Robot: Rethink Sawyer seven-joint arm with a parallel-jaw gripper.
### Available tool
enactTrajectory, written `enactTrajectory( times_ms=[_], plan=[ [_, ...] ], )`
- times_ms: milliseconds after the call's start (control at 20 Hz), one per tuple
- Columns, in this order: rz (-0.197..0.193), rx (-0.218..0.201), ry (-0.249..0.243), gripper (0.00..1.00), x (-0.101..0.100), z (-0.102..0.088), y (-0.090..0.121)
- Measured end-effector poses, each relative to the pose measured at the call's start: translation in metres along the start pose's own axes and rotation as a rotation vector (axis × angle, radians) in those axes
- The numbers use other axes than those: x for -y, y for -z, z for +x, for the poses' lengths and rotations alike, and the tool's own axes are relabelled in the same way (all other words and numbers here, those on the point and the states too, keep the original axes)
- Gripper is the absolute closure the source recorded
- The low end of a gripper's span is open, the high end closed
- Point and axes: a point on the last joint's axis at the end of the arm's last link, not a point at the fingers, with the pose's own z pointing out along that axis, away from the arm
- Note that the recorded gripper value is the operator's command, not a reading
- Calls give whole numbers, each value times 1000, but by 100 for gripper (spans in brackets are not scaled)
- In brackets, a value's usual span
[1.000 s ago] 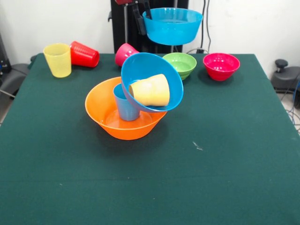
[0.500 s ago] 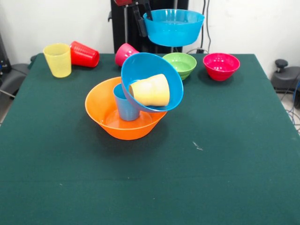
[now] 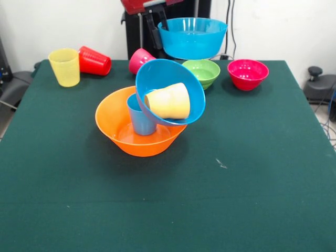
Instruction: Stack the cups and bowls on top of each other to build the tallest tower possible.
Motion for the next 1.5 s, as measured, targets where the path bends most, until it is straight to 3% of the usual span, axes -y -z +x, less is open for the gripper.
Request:
enactTrajectory(
  times_ms=[800,1500],
  plan=[
    [-2,16,6,100,7,-7,-9],
    [9,-4,18,100,5,-8,-10]
  ],
)
